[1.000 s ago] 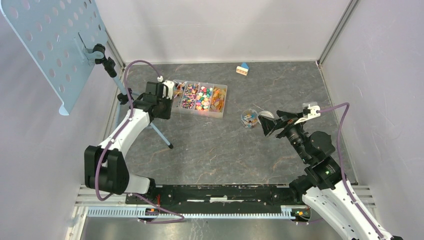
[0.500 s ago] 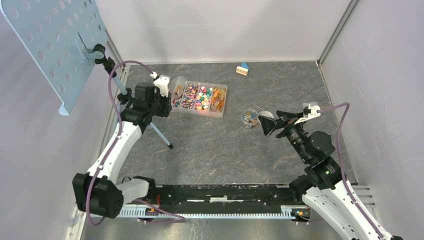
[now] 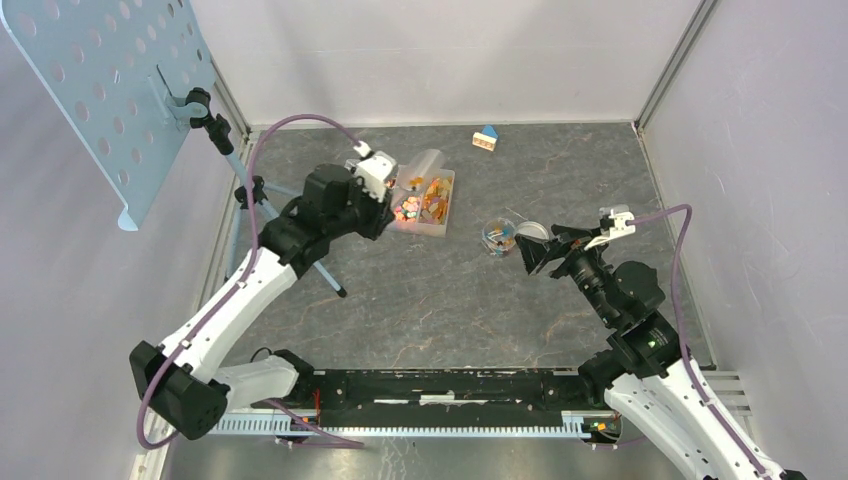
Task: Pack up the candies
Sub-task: Place the fake candies in the packing bottle.
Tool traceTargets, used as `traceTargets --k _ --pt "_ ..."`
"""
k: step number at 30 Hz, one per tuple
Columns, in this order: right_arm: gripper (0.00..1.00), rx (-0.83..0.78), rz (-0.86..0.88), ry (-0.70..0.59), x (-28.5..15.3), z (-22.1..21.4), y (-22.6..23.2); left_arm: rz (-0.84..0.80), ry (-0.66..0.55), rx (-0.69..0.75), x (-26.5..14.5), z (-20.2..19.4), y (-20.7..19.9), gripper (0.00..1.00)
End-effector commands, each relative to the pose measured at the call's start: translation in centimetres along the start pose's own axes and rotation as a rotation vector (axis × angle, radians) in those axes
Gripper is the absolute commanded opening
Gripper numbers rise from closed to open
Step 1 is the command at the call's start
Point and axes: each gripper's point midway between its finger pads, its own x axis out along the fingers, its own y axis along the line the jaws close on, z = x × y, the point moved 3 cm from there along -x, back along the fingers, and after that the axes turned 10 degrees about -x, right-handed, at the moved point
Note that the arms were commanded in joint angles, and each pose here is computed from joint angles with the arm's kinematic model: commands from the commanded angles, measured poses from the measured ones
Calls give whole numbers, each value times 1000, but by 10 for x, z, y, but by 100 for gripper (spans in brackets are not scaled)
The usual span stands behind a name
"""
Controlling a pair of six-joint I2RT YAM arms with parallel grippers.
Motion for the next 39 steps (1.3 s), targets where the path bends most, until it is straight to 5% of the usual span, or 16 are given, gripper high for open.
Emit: traceTargets --k 1,10,17,29,39 --pt "98 -46 -27 0 -3 -1 -6 -77 -61 55 3 29 -47 2" --pt "85 -63 -22 12 -6 -8 -8 -238 -8 105 13 21 -128 2" --pt "46 -52 -14 0 -4 -9 -6 -342 28 139 21 11 -183 2" --pt "1 -31 -22 3 3 -12 -7 -424 87 195 40 -7 -237 2" --pt "0 -40 1 38 19 -28 -5 -390 84 186 46 -10 -234 2"
